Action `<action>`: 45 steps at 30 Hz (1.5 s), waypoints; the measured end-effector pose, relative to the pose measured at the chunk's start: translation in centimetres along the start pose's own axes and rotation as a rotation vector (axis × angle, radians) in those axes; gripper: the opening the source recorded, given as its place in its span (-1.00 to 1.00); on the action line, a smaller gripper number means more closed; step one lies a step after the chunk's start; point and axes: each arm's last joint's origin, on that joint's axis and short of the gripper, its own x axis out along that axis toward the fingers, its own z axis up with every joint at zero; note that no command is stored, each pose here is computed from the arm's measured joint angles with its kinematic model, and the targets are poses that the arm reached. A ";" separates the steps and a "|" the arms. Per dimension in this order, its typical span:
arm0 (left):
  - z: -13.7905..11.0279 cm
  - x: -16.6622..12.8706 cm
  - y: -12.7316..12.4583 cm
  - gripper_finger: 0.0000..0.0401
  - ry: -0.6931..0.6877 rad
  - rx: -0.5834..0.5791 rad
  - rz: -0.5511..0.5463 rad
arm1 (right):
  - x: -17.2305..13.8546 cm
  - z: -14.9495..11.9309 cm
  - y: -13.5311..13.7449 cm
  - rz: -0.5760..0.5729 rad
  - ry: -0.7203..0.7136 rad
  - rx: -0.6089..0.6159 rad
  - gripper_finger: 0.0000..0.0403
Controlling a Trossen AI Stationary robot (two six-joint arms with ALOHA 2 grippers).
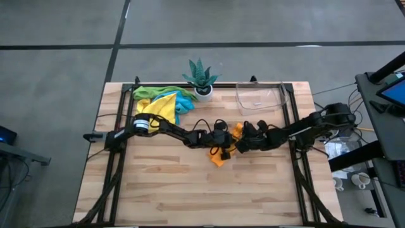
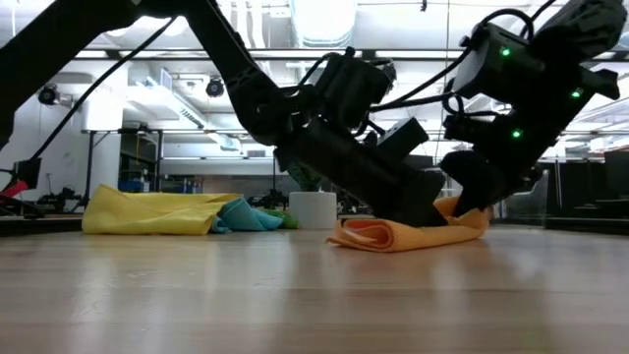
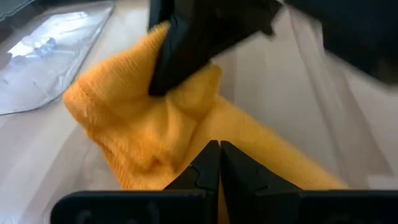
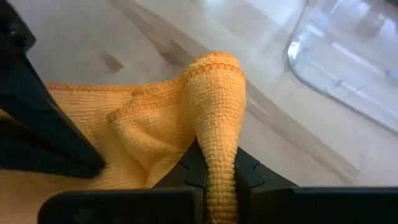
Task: Roll microfiber towels into tight, uniform cylinder then place into a basket
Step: Roll the orange microfiber cloth
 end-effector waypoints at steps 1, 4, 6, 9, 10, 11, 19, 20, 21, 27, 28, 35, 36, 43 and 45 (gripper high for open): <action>0.1 0.0 0.0 -1.00 -0.007 -0.018 0.001 | 0.1 0.2 0.2 -0.005 -0.005 -0.012 -0.93; 0.1 0.1 0.1 -1.00 -0.021 -0.063 0.001 | 0.4 0.4 0.9 -0.057 0.010 -0.071 -0.93; 0.1 0.1 0.0 -1.00 -0.020 -0.065 0.000 | 0.7 0.5 1.3 -0.098 0.026 -0.116 -0.93; 0.0 0.0 0.0 -1.00 -0.012 -0.095 -0.003 | 0.9 0.7 2.1 -0.152 0.044 -0.176 -0.93; -0.1 0.0 -0.1 -1.00 -0.009 -0.110 -0.007 | 1.0 0.7 2.3 -0.166 0.051 -0.195 -0.93; -0.1 0.0 -0.1 -1.00 -0.008 -0.113 -0.007 | 0.9 0.8 2.6 -0.177 0.051 -0.209 -0.93; -0.3 0.0 -0.1 -1.00 -0.004 -0.197 -0.006 | -0.7 1.0 3.0 -0.210 0.034 -0.278 -0.93; -0.2 0.0 0.0 -1.00 -0.005 -0.225 -0.007 | -1.0 1.0 2.9 -0.217 0.031 -0.284 -0.93; -0.2 0.0 0.0 -1.00 -0.005 -0.258 -0.011 | -1.3 0.9 2.7 -0.228 0.028 -0.291 -0.93; 0.4 -0.1 0.0 -1.00 -0.049 -0.393 -0.083 | -1.6 0.5 2.6 -0.251 0.016 -0.316 -0.93; 0.4 -0.1 0.0 -1.00 -0.052 -0.406 -0.085 | -1.5 0.3 2.6 -0.257 0.019 -0.329 -0.93; 0.1 0.0 0.0 -1.00 -0.040 -0.410 -0.085 | -0.7 -0.6 2.8 -0.322 0.018 -0.396 -0.93; 0.1 0.0 0.0 -1.00 -0.040 -0.409 -0.084 | -0.6 -0.6 2.8 -0.326 0.020 -0.400 -0.93; 0.3 0.2 1.6 -1.00 -0.086 -0.362 0.054 | -0.8 -0.6 2.9 -0.317 0.013 -0.398 -0.93; 0.3 0.3 2.4 -1.00 -0.091 -0.355 0.068 | -0.8 -0.5 3.0 -0.313 0.009 -0.393 -0.93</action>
